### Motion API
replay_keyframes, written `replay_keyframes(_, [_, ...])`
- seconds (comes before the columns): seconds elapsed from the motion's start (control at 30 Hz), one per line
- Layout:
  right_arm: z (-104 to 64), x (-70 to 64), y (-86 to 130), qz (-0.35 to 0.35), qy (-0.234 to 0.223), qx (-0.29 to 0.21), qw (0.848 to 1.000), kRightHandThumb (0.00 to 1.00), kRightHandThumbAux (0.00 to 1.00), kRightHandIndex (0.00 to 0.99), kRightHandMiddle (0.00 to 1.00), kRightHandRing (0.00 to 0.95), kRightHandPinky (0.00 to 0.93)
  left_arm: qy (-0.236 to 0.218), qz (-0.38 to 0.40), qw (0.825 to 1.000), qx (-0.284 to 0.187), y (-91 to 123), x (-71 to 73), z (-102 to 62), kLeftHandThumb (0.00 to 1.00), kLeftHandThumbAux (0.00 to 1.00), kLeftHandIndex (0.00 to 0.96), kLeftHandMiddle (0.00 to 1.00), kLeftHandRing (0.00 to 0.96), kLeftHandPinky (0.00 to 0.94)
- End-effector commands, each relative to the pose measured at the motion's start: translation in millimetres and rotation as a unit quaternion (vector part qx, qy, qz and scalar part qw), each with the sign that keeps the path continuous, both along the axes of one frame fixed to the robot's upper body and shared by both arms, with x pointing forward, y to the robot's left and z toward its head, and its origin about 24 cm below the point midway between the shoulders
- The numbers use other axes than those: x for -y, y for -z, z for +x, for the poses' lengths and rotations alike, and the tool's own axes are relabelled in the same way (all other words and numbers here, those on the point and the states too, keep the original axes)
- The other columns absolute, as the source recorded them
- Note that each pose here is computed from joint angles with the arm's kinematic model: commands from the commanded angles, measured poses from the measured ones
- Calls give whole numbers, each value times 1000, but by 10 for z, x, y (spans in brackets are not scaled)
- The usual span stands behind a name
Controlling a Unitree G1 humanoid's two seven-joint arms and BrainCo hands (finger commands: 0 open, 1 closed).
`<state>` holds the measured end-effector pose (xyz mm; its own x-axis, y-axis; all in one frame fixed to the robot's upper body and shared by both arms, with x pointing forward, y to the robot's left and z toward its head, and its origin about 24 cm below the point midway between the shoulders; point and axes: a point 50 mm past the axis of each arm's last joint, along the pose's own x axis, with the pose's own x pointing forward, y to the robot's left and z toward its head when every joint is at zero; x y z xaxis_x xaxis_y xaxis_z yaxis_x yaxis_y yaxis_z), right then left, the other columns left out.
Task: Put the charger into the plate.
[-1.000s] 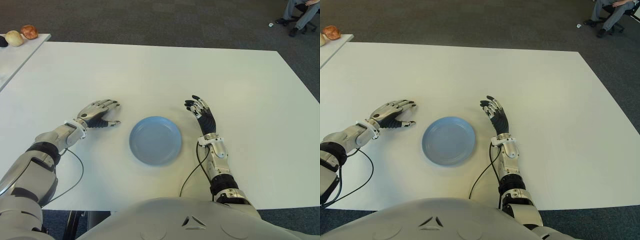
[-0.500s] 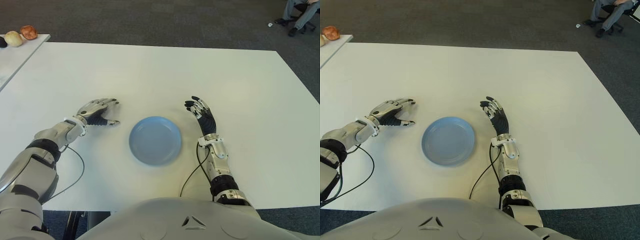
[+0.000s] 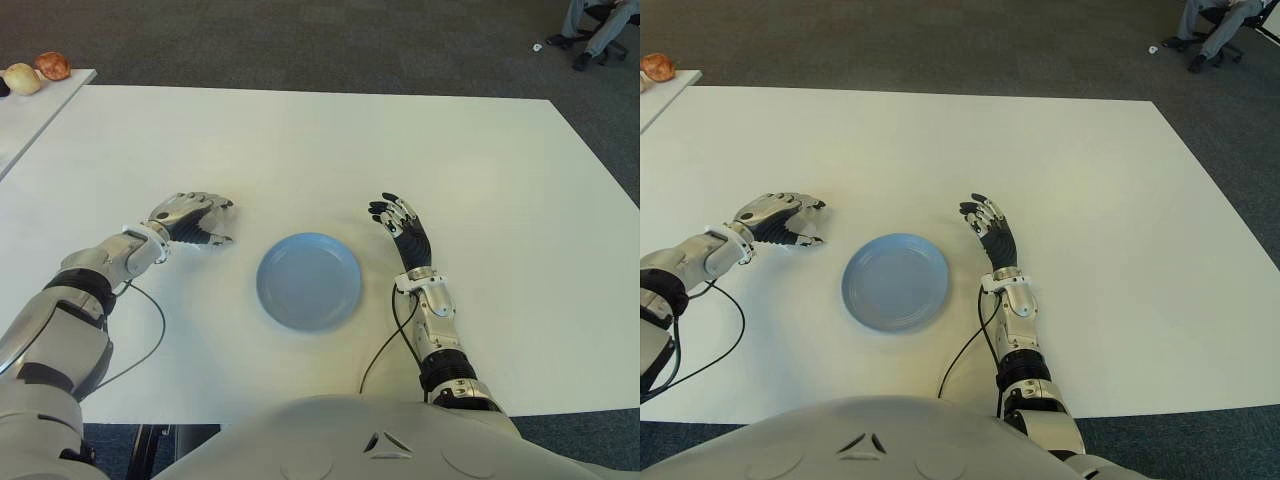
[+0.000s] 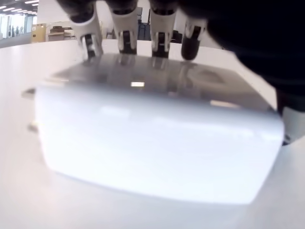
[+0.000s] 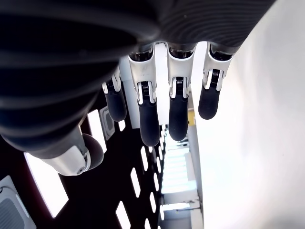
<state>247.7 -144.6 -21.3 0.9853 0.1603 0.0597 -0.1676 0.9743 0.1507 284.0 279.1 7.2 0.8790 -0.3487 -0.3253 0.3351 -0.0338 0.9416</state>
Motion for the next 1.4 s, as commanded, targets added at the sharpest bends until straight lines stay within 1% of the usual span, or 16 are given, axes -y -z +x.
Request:
replay_keyframes(0.03, [-235,14,297,13,10,-76,997,0,593,187,331,287,243,3,42,999,-34,153,-109,-174,614,454,339,604,606,595])
replay_keyframes(0.07, [-234,13,296,14,10,-77,997,0,593,188,332,288,245,3,41,999,-26,153,-107,-175,624,449,377,642,649,630])
replay_keyframes(0.1, [-233,9,297,15,11,-77,997,0,593,188,332,289,246,6,43,999,-12,147,-106,-176,628,447,391,655,664,643])
replay_keyframes(0.17, [-232,4,299,16,12,-78,997,0,595,192,336,291,247,11,47,999,3,140,-106,-177,638,446,448,714,720,692])
replay_keyframes(0.2, [-233,3,301,16,12,-79,997,0,595,192,336,291,248,16,51,999,11,135,-104,-177,639,445,456,722,728,699])
replay_keyframes(0.27, [-234,4,302,16,12,-79,997,0,596,196,338,292,246,22,56,998,21,132,-100,-176,629,453,487,752,757,750])
replay_keyframes(0.4, [-241,0,301,16,11,-78,997,0,594,197,337,289,237,30,65,997,36,136,-104,-187,607,467,520,777,779,756])
replay_keyframes(0.47, [-247,-1,299,15,11,-77,997,0,593,197,338,290,241,31,72,996,49,165,-113,-218,601,511,576,802,800,754])
replay_keyframes(0.6, [-253,2,296,15,11,-77,997,0,589,196,338,291,243,35,85,993,73,187,-117,-238,596,571,631,823,816,737])
replay_keyframes(0.63, [-253,3,296,15,11,-77,997,0,588,196,337,291,243,36,88,992,78,189,-117,-239,639,616,562,824,814,728])
replay_keyframes(0.67, [-255,5,294,14,11,-76,997,0,587,196,337,291,243,38,94,991,87,192,-116,-241,666,644,518,824,813,721])
replay_keyframes(0.7, [-257,6,292,14,11,-76,997,0,587,196,337,291,244,41,102,989,97,198,-116,-243,677,655,503,825,815,728])
replay_keyframes(0.77, [-259,7,290,14,11,-76,997,0,587,197,338,293,250,45,111,987,109,205,-116,-248,706,680,467,834,825,780])
replay_keyframes(0.93, [-262,11,289,14,10,-77,997,0,587,196,340,295,252,46,114,985,123,219,-112,-262,729,694,447,835,829,791])
replay_keyframes(1.17, [-266,16,289,13,10,-78,997,0,579,194,336,292,249,35,103,984,144,202,-110,-259,743,696,442,856,848,864])
replay_keyframes(1.4, [-269,19,284,13,13,-78,997,0,581,199,335,291,251,28,88,981,168,188,-103,-270,748,695,442,876,870,883])
